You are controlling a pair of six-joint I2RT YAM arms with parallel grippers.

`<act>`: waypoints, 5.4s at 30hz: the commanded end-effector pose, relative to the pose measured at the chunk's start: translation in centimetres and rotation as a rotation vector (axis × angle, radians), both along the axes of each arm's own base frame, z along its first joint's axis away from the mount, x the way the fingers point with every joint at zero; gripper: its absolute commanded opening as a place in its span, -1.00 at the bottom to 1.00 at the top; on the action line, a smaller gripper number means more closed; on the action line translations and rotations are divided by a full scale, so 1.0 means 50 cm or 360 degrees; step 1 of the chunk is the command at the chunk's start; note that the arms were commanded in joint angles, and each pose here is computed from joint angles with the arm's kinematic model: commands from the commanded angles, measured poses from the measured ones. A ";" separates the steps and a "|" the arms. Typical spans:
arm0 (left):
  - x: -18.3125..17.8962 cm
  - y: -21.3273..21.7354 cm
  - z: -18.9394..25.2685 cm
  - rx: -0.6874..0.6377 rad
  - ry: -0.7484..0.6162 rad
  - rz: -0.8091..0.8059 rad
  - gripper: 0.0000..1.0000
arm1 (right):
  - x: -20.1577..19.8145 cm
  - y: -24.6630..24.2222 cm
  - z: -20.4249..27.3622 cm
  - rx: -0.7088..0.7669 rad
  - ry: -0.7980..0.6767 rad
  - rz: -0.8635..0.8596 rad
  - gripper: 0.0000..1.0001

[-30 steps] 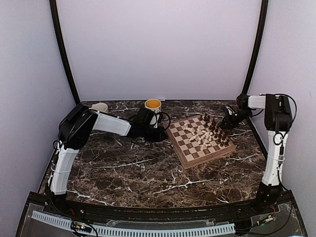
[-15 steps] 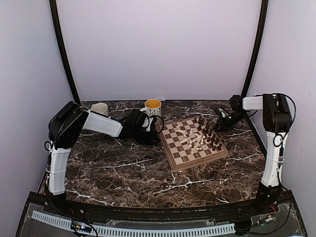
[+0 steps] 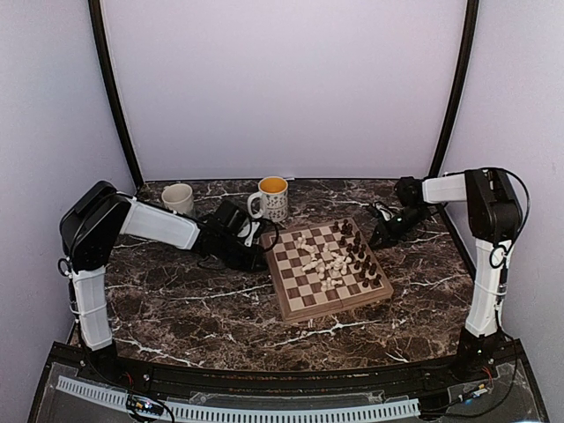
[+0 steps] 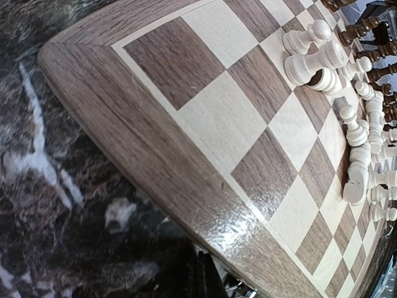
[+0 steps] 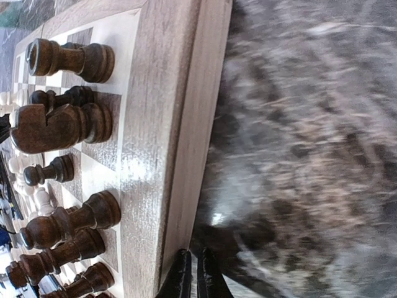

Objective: Set up the chess pieces on the board
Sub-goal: Move the chessboard to the center of the board, then pick up the chess pile from the chessboard, then pass from the left arm to the right

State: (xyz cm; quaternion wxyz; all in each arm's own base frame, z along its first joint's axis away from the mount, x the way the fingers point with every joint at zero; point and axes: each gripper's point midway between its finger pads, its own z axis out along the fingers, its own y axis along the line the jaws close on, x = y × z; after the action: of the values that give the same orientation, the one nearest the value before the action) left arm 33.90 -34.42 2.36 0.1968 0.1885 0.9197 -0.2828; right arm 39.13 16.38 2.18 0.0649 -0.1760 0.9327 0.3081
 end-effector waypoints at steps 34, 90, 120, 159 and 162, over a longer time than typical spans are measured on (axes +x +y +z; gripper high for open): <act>-0.049 0.137 0.166 0.0325 -0.0487 0.0029 -0.48 | -0.039 -0.035 0.163 -0.0123 -0.0374 0.0129 -0.61; 0.071 -0.081 0.106 0.0227 -0.0309 -0.0268 -0.55 | -0.111 0.001 0.288 0.0182 -0.1170 0.0305 -0.05; 0.048 -0.063 0.174 0.0127 -0.0346 -0.0204 -0.80 | -0.081 0.102 0.333 0.0197 -0.1098 0.0347 -0.05; 0.015 -0.064 0.253 -0.0429 -0.0041 0.0063 -0.91 | -0.147 0.454 0.235 0.0230 -0.0986 0.0821 -0.03; 0.014 -0.065 0.254 -0.0435 -0.0041 0.0061 -0.91 | -0.146 0.458 0.233 0.0240 -0.0974 0.0809 -0.08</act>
State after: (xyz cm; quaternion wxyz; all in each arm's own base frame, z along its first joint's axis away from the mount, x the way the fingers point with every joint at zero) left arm 34.88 -37.76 12.43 0.2197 0.1425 0.8887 -0.3763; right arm 31.05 37.80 12.61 0.2488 -0.4787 0.7842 0.3067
